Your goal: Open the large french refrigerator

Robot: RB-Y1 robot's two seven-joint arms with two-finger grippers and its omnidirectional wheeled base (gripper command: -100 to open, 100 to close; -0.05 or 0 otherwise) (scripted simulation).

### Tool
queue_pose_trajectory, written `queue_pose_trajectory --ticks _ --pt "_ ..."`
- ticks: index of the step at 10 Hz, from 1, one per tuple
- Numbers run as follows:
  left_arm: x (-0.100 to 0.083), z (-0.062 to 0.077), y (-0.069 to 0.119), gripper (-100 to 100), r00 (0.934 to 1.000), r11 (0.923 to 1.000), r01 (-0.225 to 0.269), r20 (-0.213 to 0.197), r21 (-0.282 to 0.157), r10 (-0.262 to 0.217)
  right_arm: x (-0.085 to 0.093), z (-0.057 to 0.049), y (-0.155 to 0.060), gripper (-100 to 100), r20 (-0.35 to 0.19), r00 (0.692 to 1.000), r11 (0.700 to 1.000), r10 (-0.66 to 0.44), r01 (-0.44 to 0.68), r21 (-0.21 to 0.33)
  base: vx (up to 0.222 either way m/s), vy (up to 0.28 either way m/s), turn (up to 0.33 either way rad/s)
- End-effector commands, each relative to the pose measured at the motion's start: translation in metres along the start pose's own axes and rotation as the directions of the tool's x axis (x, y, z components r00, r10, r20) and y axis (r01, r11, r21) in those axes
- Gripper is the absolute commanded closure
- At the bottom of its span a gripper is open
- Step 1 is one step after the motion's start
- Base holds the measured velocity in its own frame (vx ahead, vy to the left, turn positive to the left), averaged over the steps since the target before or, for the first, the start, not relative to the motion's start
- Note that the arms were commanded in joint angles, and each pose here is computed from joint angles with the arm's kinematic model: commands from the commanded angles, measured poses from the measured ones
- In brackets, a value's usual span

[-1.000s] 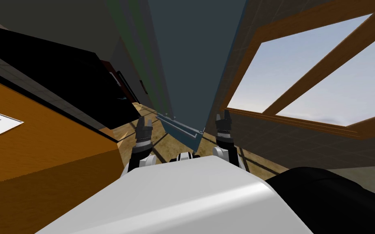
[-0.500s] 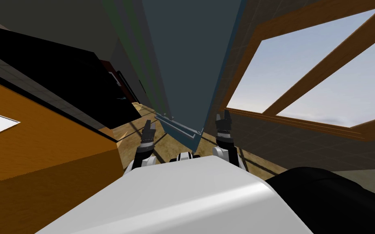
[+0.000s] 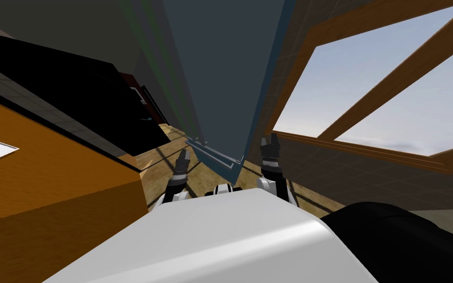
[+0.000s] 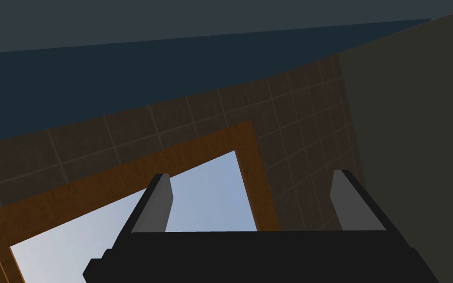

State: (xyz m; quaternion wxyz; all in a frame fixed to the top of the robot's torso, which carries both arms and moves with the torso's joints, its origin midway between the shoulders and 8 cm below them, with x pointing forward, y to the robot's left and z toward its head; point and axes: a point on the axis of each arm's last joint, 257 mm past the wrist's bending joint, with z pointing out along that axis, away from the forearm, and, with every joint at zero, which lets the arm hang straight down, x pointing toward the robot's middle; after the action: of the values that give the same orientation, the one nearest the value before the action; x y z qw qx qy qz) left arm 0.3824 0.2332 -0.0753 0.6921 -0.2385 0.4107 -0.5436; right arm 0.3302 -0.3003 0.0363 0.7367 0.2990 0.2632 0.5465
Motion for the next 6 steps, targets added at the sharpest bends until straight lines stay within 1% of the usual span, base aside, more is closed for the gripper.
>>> queue_pose_trajectory --ticks 1,2,3,4,5,6 --pt "0.007 -0.011 0.025 -100 0.9996 0.9995 0.000 -0.029 -0.032 -0.001 0.000 0.000 0.000 0 0.000 1.000 1.000 0.000 0.000 0.000 0.002 -0.082 0.019" --pt "0.008 -0.015 0.032 -100 0.9992 0.9994 0.001 -0.039 -0.035 -0.002 0.000 0.000 0.000 0 0.000 1.000 1.000 0.000 0.000 0.000 0.024 -0.093 0.020" --pt "0.010 -0.020 0.042 -100 0.9991 0.9983 0.001 -0.043 -0.058 -0.003 0.000 0.000 0.000 0 0.000 1.000 1.000 0.000 0.000 0.000 0.022 -0.079 0.007" --pt "0.011 -0.023 0.048 -100 0.9987 0.9982 0.002 -0.050 -0.059 -0.005 0.000 0.000 0.000 0 0.000 1.000 1.000 0.000 0.000 0.000 0.015 -0.074 0.016" --pt "0.012 -0.027 0.056 -100 0.9986 0.9969 0.002 -0.053 -0.079 -0.006 0.000 0.000 0.000 0 0.000 1.000 1.000 0.000 0.000 0.000 0.012 -0.057 0.007" --pt "0.013 -0.032 0.064 -100 0.9981 0.9963 0.003 -0.061 -0.085 -0.008 0.000 0.000 0.000 0 0.000 1.000 1.000 0.000 0.000 0.000 0.014 -0.063 0.011"
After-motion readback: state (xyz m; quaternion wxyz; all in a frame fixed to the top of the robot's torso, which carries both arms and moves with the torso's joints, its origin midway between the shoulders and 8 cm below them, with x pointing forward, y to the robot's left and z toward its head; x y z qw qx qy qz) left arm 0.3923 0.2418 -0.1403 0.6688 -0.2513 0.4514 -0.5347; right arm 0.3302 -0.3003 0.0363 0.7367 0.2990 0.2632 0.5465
